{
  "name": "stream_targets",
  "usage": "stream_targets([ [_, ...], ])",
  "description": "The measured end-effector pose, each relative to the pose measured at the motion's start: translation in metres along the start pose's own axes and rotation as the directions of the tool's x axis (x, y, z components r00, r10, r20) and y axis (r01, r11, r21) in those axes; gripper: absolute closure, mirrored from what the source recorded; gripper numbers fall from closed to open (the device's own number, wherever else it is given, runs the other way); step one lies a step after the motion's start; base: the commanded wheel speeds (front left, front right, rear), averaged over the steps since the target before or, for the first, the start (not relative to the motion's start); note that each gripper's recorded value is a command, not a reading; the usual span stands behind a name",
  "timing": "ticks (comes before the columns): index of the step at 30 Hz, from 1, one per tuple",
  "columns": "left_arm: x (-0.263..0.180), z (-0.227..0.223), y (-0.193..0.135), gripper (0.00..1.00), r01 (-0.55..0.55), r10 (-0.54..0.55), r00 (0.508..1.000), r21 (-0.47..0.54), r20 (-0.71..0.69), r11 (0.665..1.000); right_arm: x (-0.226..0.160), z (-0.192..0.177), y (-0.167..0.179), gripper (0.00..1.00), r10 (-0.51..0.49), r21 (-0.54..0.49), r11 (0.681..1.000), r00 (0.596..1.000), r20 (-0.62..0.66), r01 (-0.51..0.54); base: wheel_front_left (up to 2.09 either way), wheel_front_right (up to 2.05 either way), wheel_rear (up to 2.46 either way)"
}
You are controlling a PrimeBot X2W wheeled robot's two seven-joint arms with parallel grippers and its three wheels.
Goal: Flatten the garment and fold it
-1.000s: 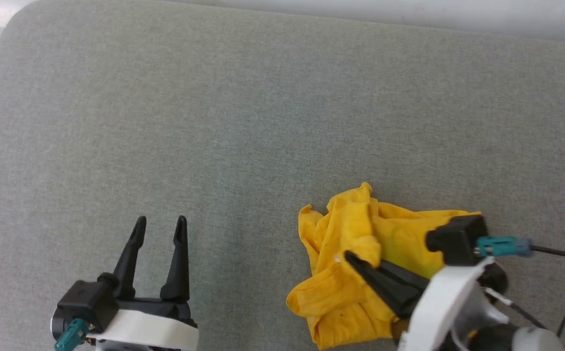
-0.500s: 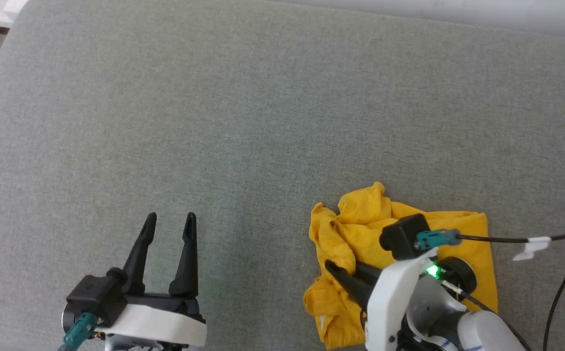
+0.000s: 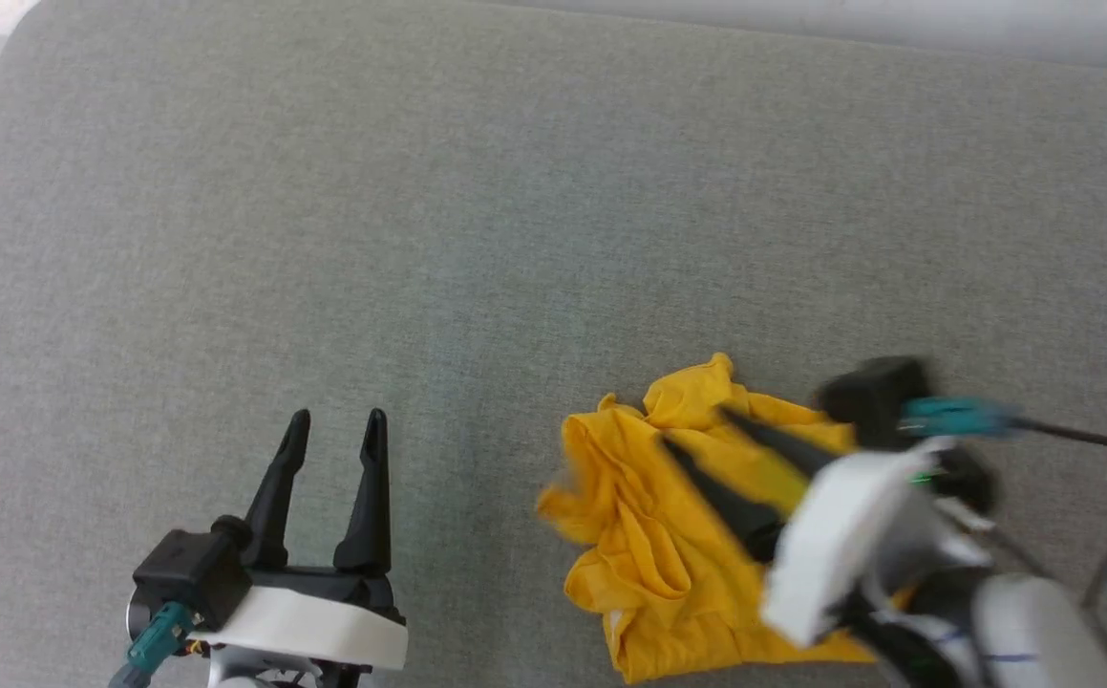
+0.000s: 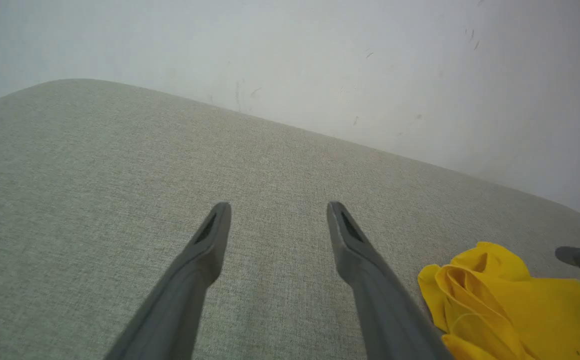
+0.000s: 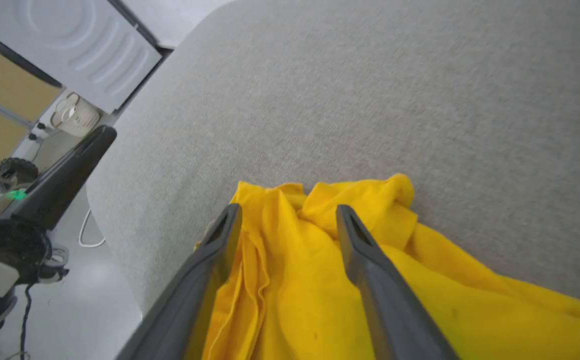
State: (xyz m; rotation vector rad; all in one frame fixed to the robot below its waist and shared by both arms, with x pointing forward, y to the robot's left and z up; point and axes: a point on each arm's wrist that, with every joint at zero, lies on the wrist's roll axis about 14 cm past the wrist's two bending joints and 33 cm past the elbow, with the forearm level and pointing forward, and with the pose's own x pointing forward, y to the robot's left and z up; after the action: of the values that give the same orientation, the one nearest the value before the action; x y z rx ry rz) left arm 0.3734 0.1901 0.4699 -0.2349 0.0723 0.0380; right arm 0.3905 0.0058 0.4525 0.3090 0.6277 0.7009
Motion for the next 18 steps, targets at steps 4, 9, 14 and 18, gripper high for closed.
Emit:
stream_targets([
  [4,0.002,0.0,-0.004,0.0,0.012,-0.012,1.0,-0.005,0.001,1.0,-0.037,0.027,-0.045,0.0,-0.161,-0.015,0.986,0.981,0.104,0.163,0.0,0.0,0.0],
  [9,0.005,-0.002,-0.007,0.0,0.022,-0.022,1.0,-0.009,-0.002,1.0,-0.082,0.02,-0.1,0.0,-0.368,-0.006,0.929,0.924,0.103,0.371,0.0,0.0,0.0],
  [14,0.007,-0.007,-0.008,0.0,0.025,-0.025,1.0,-0.011,-0.019,1.0,-0.095,-0.015,-0.12,0.0,-0.436,0.036,0.899,0.9,-0.001,0.436,0.0,0.0,0.0],
  [18,0.006,-0.008,-0.007,0.0,0.022,-0.022,0.999,-0.009,-0.023,1.0,-0.089,-0.04,-0.124,0.0,-0.433,0.065,0.897,0.898,-0.082,0.438,0.0,0.0,0.0],
])
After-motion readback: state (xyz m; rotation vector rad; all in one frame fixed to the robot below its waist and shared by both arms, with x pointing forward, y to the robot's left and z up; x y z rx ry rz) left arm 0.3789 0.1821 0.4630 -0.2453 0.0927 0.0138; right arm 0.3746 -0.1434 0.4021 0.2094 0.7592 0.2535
